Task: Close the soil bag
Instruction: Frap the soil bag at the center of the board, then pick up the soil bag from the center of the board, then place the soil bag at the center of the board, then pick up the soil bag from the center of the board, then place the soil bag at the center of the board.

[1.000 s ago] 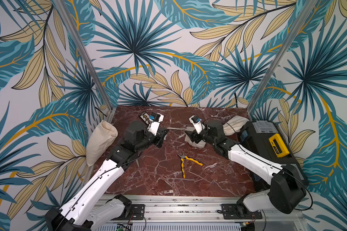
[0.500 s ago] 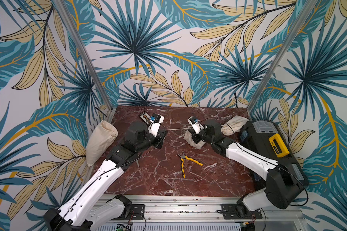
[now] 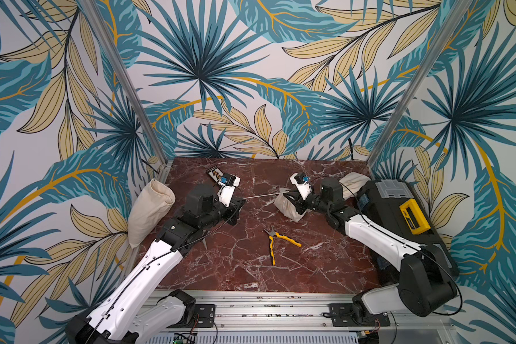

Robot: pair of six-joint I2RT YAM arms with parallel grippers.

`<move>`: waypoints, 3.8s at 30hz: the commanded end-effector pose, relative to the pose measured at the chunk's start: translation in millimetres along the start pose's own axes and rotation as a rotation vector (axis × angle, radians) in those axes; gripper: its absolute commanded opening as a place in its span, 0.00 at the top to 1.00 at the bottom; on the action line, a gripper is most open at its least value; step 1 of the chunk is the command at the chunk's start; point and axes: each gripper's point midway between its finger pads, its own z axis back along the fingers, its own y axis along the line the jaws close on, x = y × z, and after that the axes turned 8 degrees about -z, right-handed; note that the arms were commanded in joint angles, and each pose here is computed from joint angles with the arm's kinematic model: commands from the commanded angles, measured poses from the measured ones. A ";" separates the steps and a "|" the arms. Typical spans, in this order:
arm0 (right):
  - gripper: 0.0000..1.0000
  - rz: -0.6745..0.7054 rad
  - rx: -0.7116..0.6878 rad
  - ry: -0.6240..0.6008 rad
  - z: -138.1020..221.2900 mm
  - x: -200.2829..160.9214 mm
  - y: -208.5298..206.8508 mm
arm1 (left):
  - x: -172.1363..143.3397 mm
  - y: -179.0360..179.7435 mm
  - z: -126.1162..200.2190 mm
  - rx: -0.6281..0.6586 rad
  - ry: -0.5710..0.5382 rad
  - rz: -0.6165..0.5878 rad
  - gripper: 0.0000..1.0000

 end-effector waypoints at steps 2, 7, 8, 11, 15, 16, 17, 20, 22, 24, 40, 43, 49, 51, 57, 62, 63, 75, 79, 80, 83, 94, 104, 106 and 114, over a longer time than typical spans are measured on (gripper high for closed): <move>0.87 -0.306 -1.022 0.443 137.2 -156.5 -215.4 | 62.0 72.5 110.6 0.447 -0.292 0.030 1.00; 0.92 -0.294 -0.898 0.362 118.5 -124.1 -212.1 | 58.4 73.1 78.9 0.351 -0.247 0.046 1.00; 0.94 -0.290 -0.852 0.304 111.7 -106.1 -209.7 | 58.1 68.5 65.9 0.295 -0.235 0.054 1.00; 1.00 -0.249 -0.773 0.112 104.7 -36.8 -207.2 | 48.1 58.2 13.4 0.195 -0.139 0.041 1.00; 1.00 -0.145 -0.863 -0.009 118.5 46.7 -237.4 | 53.4 52.0 -38.0 0.154 -0.084 0.018 1.00; 1.00 -0.122 -0.902 -0.035 123.9 69.6 -251.6 | 59.4 53.8 -47.0 0.149 -0.093 0.017 1.00; 1.00 -0.106 -0.934 -0.057 129.8 90.6 -263.3 | 66.9 55.3 -57.0 0.143 -0.094 0.015 1.00; 1.00 -0.049 -1.033 -0.125 148.8 145.9 -288.5 | 88.7 53.1 -82.7 0.104 -0.091 -0.001 1.00; 1.00 -0.003 -1.064 -0.165 157.2 172.9 -293.4 | 97.6 46.9 -101.8 0.077 -0.096 -0.008 1.00; 1.00 0.004 -1.066 -0.175 160.5 178.7 -292.0 | 102.5 34.3 -117.9 0.054 -0.115 -0.030 1.00; 0.53 -0.319 -0.518 -0.005 63.9 -40.4 -194.4 | 39.9 79.3 -71.5 0.418 0.092 -0.050 0.30; 0.41 -0.305 -0.481 -0.022 69.6 -37.1 -174.4 | 50.6 100.2 -5.1 0.588 0.145 -0.078 0.18; 0.26 -0.244 -0.577 -0.128 118.7 -12.2 -153.9 | 8.1 168.2 99.2 0.950 0.352 0.034 0.01; 0.21 -0.224 -0.594 -0.200 132.9 0.0 -147.5 | -11.0 187.6 111.5 1.007 0.409 0.074 0.00; 0.15 -0.221 -0.594 -0.249 140.0 5.5 -142.0 | -54.5 256.9 109.8 1.069 0.512 0.257 0.00; 0.14 -0.226 -0.602 -0.244 139.5 1.3 -144.0 | -82.3 301.1 91.2 1.104 0.597 0.307 0.00; 0.14 -0.226 -0.601 -0.244 139.4 1.3 -143.7 | -87.9 307.7 88.6 1.113 0.616 0.309 0.00; 0.14 -0.257 -0.587 -0.237 135.5 2.4 -144.9 | -1.4 303.5 94.8 1.087 0.571 -0.052 1.00; 0.16 -0.276 -0.543 -0.235 132.2 7.2 -137.7 | 81.4 274.5 104.0 1.032 0.398 -0.147 1.00; 0.16 -0.280 -0.534 -0.240 132.4 8.3 -135.2 | 100.5 260.1 98.9 0.985 0.358 -0.202 1.00; 0.16 -0.287 -0.521 -0.249 133.9 10.5 -128.9 | 146.8 206.0 72.5 0.842 0.265 -0.389 1.00; 0.16 -0.300 -0.449 -0.213 135.8 4.4 -100.2 | 128.2 66.0 -104.7 0.270 0.244 -0.722 1.00; 0.19 -0.192 -0.136 -0.220 101.0 19.9 -30.0 | 54.3 -23.6 -152.6 -0.059 0.147 -0.804 1.00; 0.19 -0.132 -0.089 -0.216 91.5 27.8 -13.0 | 51.5 -31.6 -147.0 -0.094 0.130 -0.803 1.00; 0.26 0.068 -0.006 -0.220 64.4 65.4 -0.1 | 68.6 -56.1 -116.8 -0.182 0.034 -0.812 1.00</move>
